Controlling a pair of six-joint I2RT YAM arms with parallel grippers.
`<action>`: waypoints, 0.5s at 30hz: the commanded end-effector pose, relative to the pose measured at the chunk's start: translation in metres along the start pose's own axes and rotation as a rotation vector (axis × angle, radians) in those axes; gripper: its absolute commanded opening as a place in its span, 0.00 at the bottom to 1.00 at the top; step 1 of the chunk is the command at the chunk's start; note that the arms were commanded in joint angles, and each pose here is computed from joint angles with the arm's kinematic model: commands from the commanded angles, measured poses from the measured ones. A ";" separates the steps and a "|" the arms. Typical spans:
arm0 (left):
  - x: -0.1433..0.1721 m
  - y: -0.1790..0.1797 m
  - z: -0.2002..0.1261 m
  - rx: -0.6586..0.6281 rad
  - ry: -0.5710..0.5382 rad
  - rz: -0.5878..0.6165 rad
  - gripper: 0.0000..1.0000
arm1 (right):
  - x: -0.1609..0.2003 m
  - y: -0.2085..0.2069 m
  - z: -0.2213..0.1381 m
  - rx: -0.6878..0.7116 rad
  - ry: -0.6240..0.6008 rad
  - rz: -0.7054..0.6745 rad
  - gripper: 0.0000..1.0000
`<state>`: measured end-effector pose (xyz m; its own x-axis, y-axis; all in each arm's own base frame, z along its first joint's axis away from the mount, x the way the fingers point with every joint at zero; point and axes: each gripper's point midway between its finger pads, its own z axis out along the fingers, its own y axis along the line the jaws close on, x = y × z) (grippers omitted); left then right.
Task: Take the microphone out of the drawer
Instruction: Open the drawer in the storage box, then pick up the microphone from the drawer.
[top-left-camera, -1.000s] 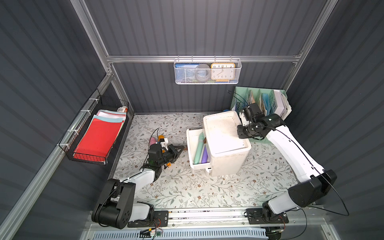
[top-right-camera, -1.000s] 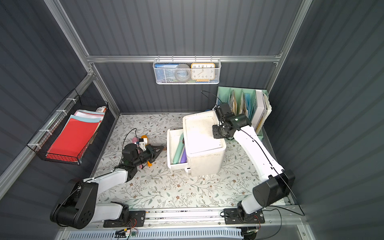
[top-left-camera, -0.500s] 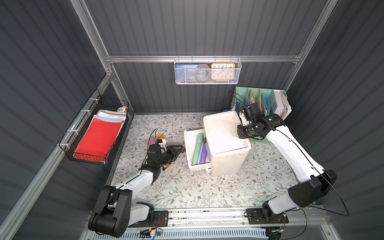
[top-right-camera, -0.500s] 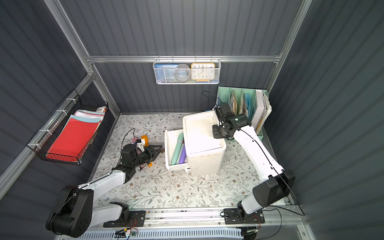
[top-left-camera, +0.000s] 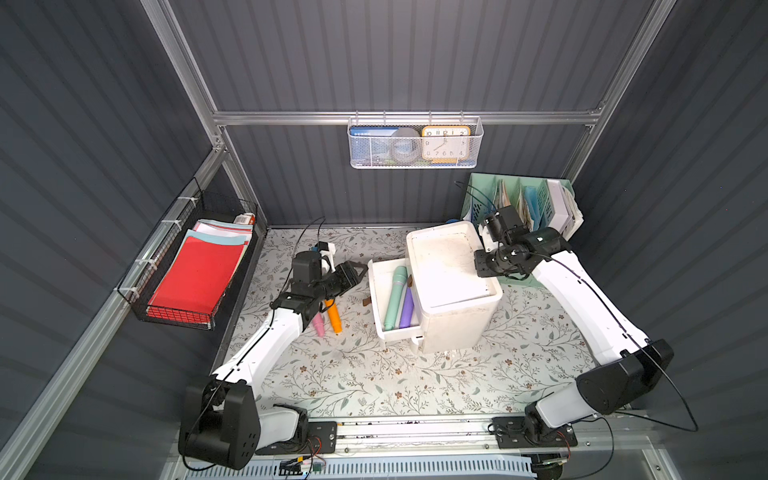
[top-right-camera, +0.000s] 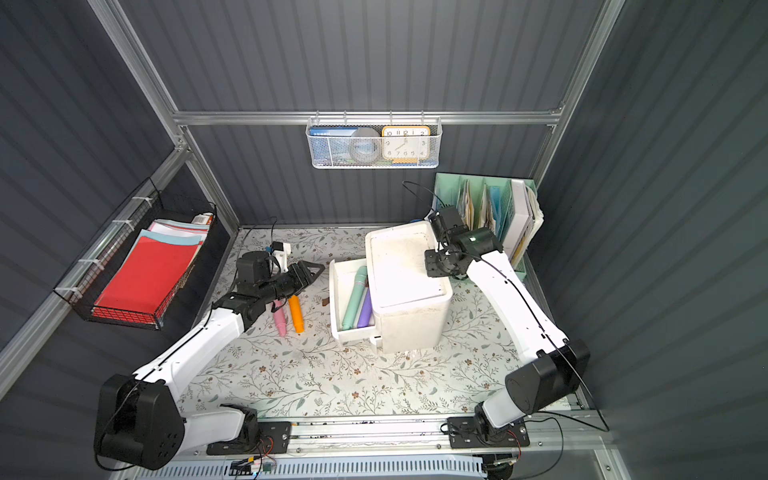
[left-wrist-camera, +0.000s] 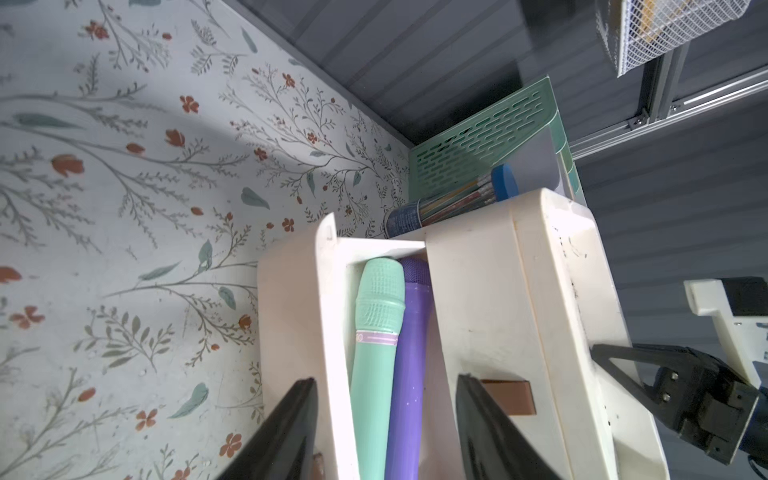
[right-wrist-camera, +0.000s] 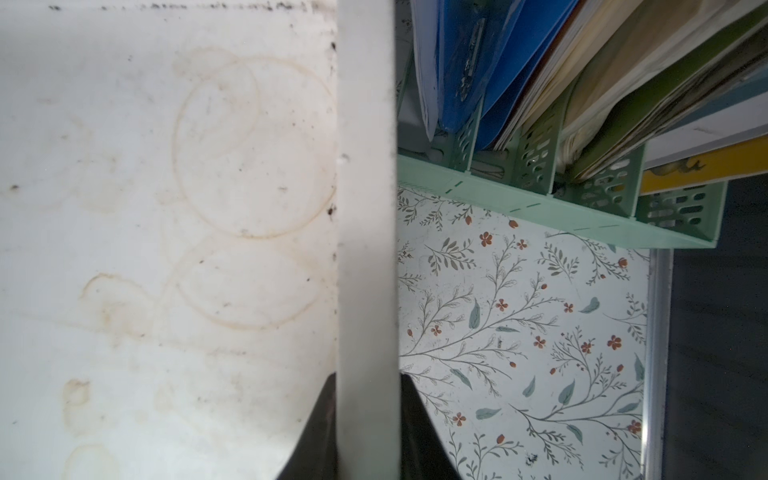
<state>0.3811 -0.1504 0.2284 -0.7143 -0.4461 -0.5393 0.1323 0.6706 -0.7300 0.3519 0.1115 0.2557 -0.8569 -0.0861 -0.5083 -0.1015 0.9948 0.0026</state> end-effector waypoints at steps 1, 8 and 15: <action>0.019 0.007 0.006 -0.077 0.133 0.121 0.58 | 0.032 0.004 0.033 0.003 0.171 -0.001 0.00; 0.025 -0.024 0.032 -0.179 0.266 0.367 0.55 | 0.032 0.003 0.033 0.007 0.171 0.001 0.00; 0.036 -0.026 0.052 -0.216 0.325 0.411 0.53 | 0.033 0.004 0.035 0.006 0.178 0.002 0.00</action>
<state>0.3903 -0.2218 0.2209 -0.7951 -0.0103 -0.6064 0.3274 0.8343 -0.4435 0.3519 0.1115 0.2558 -0.8575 -0.0859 -0.5073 -0.1012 0.9949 0.0025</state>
